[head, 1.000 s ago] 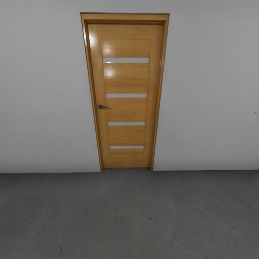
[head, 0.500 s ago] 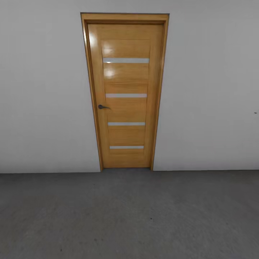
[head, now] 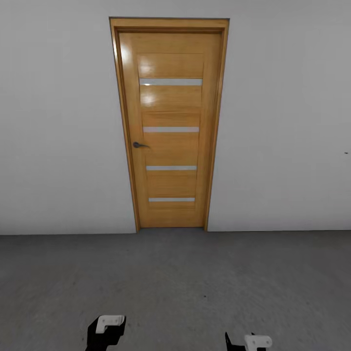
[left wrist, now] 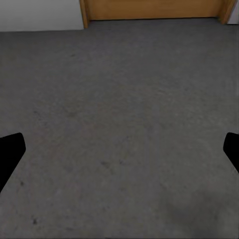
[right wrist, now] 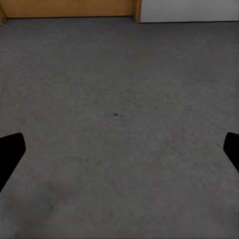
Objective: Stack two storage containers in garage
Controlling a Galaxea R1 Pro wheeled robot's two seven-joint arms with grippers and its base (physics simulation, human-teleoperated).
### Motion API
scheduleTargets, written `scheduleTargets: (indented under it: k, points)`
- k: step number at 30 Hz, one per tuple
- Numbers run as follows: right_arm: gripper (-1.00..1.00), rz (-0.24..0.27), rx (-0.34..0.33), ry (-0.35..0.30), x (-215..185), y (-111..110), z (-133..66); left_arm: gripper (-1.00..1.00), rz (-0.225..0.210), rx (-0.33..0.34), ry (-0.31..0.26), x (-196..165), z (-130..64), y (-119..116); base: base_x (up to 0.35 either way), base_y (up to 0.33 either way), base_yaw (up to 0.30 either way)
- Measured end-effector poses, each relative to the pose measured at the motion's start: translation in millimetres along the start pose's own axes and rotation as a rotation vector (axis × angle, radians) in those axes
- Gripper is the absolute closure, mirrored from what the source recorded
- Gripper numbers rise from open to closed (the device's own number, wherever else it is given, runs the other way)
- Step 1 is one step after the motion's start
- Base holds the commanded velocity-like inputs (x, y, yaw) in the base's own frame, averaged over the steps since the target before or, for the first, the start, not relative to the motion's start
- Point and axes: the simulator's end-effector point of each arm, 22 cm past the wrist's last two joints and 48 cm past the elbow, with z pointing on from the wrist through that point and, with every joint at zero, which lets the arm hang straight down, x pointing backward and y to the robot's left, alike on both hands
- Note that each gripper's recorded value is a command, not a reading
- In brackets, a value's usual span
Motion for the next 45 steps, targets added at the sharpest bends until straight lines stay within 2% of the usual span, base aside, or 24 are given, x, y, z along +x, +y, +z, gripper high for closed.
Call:
scheduleTargets:
  k: [23,27,30,34,36,38,40,42,44,45]
  points:
    - [-1.00,-0.002,0.005,0.009,3.5,-3.2,-1.3,-1.00,-0.009,0.001,0.007,4.3,-1.4,-2.1,0.000,0.000,0.000]
    - [-1.00,-0.002,0.006,0.019,3.9,-1.0,0.3,-1.00,-0.010,0.031,0.047,27.9,-11.0,-22.3,0.000,0.000,0.000]
    - [-1.00,-0.005,0.006,0.044,9.7,0.7,0.5,-1.00,0.037,0.100,0.083,50.8,-23.8,-56.1,0.000,0.000,0.000]
    - [-1.00,-0.013,-0.007,0.095,22.0,7.0,-1.0,-1.00,0.175,0.226,0.094,65.7,-37.1,-102.4,0.000,0.000,0.000]
    - [-1.00,-0.008,-0.011,0.105,24.7,12.2,-1.7,-1.00,0.201,0.247,0.096,68.7,-40.0,-109.6,0.000,0.000,0.000]
    - [-1.00,0.001,-0.008,0.111,25.8,14.3,-1.8,-1.00,0.205,0.232,0.096,69.0,-39.4,-104.4,0.000,0.000,0.000]
    - [-1.00,0.007,0.001,0.113,24.8,10.9,-0.7,-1.00,0.175,0.161,0.093,65.2,-34.8,-84.2,0.000,0.000,0.000]
    - [-1.00,0.011,0.030,0.104,19.4,-1.7,2.1,-1.00,0.108,-0.006,0.084,56.8,-28.2,-36.2,0.000,0.000,0.000]
    - [-1.00,0.025,0.109,0.092,12.8,-35.8,4.3,-1.00,0.049,-0.178,0.076,49.5,-27.0,15.8,0.000,0.000,0.000]
    - [-1.00,0.029,0.131,0.090,11.7,-45.1,4.2,-1.00,0.039,-0.211,0.075,48.2,-27.3,25.9,0.000,0.000,0.000]
